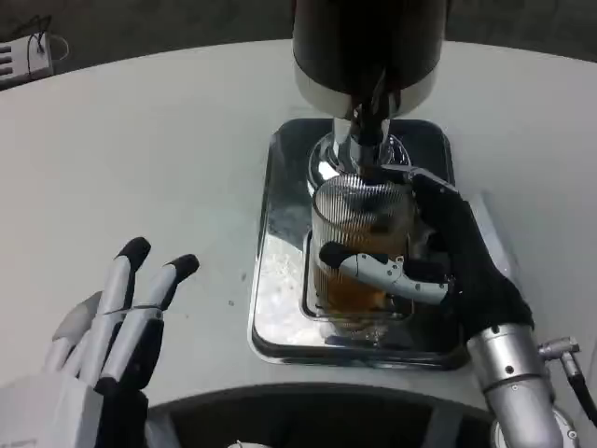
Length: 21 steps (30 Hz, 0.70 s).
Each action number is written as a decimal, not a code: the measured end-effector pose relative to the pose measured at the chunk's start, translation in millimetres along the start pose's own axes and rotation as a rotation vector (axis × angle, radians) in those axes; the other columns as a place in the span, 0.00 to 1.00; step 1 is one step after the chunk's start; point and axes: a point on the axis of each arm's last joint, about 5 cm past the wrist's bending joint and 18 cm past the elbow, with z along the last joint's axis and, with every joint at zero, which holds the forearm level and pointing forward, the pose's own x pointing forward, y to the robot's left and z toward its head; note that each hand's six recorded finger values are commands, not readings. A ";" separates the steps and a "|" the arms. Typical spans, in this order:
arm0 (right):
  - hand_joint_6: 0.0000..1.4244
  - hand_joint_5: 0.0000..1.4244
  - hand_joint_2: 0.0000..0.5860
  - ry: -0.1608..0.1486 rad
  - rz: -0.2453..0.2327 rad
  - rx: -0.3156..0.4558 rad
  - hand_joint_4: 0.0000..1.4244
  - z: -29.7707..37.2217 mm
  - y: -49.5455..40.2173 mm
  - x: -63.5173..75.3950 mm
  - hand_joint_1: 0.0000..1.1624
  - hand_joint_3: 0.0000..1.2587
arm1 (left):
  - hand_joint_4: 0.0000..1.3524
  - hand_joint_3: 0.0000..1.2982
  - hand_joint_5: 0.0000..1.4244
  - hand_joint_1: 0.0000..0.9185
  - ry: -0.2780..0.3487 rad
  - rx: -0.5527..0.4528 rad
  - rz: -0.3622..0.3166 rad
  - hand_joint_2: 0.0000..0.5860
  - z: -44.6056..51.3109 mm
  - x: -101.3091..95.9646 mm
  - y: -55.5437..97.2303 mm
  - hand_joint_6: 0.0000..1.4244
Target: Grasp the cup under the faucet to collect the drink, then remove the cup.
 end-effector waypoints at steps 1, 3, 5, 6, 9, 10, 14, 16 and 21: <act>1.00 0.80 0.16 -0.002 -0.003 0.005 0.64 0.4 -0.7 -2.6 1.00 0.60 | 0.01 0.14 0.18 0.00 0.000 -0.001 0.000 0.23 0.1 0.1 -0.1 0.09; 1.00 0.81 0.15 0.000 -0.001 0.011 0.65 0.5 -0.9 -6.5 1.00 0.61 | 0.01 0.14 0.18 0.00 -0.002 -0.003 0.000 0.23 0.3 0.6 -0.3 0.09; 1.00 0.81 0.15 -0.004 0.005 0.016 0.66 1.5 -1.3 -11.0 1.00 0.63 | 0.01 0.14 0.18 0.00 -0.003 -0.006 -0.001 0.23 0.7 1.1 -0.7 0.09; 1.00 0.82 0.15 -0.006 0.012 0.017 0.66 1.9 -1.0 -12.6 1.00 0.63 | 0.01 0.14 0.18 0.00 -0.004 -0.007 0.000 0.23 0.9 1.2 -0.8 0.09; 1.00 0.82 0.15 -0.016 0.019 0.022 0.66 4.2 -0.5 -16.1 1.00 0.63 | 0.01 0.14 0.18 0.00 -0.005 -0.009 0.001 0.23 1.2 1.7 -1.1 0.09; 1.00 0.82 0.15 -0.020 0.020 0.024 0.66 5.1 -0.3 -16.6 1.00 0.63 | 0.01 0.14 0.18 0.00 -0.005 -0.009 0.002 0.23 1.2 1.7 -1.1 0.09; 1.00 0.81 0.14 -0.035 0.022 0.029 0.66 8.4 -0.7 -18.7 1.00 0.64 | 0.01 0.14 0.18 0.00 -0.003 -0.009 0.000 0.23 1.2 1.2 -1.1 0.09; 1.00 0.81 0.14 -0.039 0.023 0.028 0.67 9.1 -0.6 -19.8 1.00 0.64 | 0.01 0.14 0.17 0.00 -0.002 -0.009 -0.001 0.23 1.1 0.9 -1.0 0.09; 1.00 0.81 0.14 -0.052 0.024 0.031 0.67 12.2 -2.0 -25.5 1.00 0.64 | 0.01 0.14 0.17 0.00 -0.002 -0.010 -0.002 0.23 1.2 0.9 -1.1 0.09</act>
